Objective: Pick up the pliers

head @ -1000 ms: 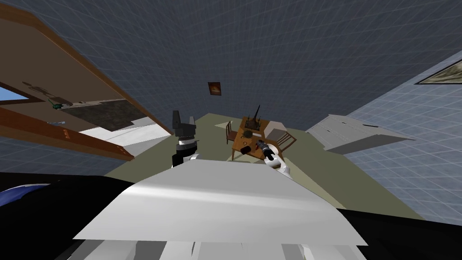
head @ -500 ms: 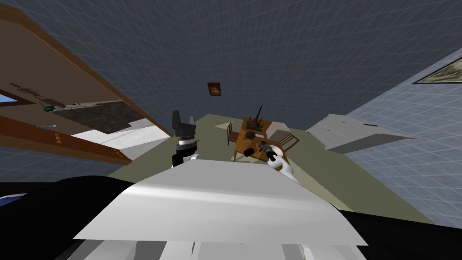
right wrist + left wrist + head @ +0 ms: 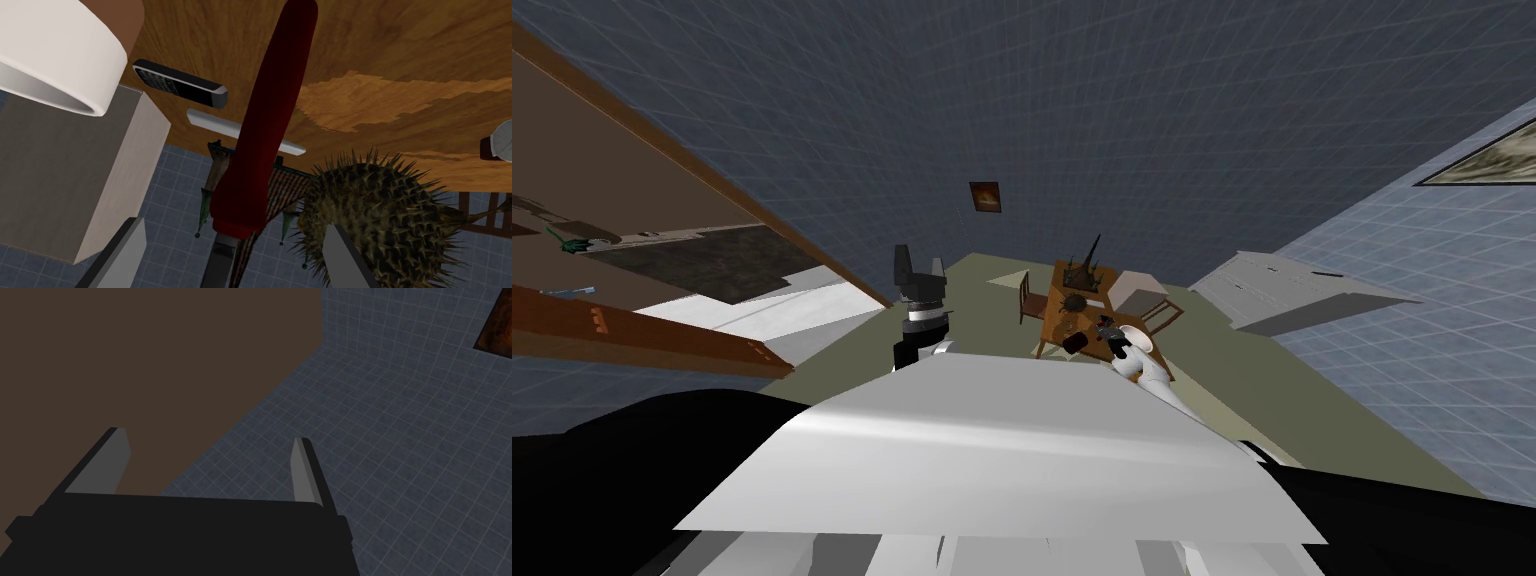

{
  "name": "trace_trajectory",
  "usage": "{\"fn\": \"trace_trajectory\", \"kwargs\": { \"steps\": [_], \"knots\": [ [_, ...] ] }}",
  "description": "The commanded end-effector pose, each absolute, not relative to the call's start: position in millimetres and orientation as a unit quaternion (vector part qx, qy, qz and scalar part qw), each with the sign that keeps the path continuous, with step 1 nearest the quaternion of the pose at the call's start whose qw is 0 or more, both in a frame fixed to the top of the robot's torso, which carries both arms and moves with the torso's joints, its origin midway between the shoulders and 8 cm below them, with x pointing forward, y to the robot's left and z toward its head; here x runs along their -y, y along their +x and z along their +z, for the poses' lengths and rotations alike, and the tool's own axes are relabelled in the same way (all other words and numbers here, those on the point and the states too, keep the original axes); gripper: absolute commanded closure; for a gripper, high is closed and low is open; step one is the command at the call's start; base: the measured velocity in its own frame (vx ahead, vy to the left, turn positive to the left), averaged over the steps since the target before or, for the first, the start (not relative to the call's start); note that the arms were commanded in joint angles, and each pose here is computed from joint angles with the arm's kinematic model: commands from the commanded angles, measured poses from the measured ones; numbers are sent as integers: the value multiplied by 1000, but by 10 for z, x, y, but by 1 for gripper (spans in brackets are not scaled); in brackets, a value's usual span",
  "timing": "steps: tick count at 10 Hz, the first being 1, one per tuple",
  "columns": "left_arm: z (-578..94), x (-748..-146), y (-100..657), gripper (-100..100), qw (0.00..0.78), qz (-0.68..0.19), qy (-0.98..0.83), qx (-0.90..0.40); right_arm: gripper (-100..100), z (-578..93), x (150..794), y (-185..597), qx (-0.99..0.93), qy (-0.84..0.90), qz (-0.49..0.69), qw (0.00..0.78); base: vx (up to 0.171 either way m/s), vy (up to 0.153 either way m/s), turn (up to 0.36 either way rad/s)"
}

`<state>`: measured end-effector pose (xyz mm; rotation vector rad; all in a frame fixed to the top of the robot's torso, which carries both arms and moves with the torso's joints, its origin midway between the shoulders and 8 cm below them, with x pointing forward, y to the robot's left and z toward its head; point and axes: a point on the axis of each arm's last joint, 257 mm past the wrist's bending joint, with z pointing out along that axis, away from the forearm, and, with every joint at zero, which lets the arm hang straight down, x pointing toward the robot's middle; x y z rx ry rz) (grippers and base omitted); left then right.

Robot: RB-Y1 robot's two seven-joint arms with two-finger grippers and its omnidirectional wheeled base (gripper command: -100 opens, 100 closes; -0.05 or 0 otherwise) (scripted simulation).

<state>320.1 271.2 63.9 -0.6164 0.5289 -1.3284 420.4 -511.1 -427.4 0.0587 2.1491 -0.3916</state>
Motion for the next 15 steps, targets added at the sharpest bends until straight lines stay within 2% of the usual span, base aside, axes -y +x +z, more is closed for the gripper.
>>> {"fn": "trace_trajectory", "kwargs": {
  "steps": [1,4,5,6,15],
  "knots": [
    [639,-2712,3201,0,712,-599,-278,-239,-100,-4326,5229,4137,-876,16,-171,451,37,45,-12],
    [638,-2712,3201,0,712,-599,-278,-239,-100,-4364,5323,4084,-878,8,-183,442,37,59,-35],
    [639,-2712,3201,0,712,-599,-278,-239,0,-4369,5332,4077,-878,7,-184,441,4,7,2],
    [638,-2712,3201,0,712,-599,-278,-239,-100,-4390,5251,4054,-877,12,-184,443,3,-29,119],
    [638,-2712,3201,0,712,-599,-278,-239,-100,-4454,5009,3839,-874,49,-196,441,-3,-65,94]
  ]
}}
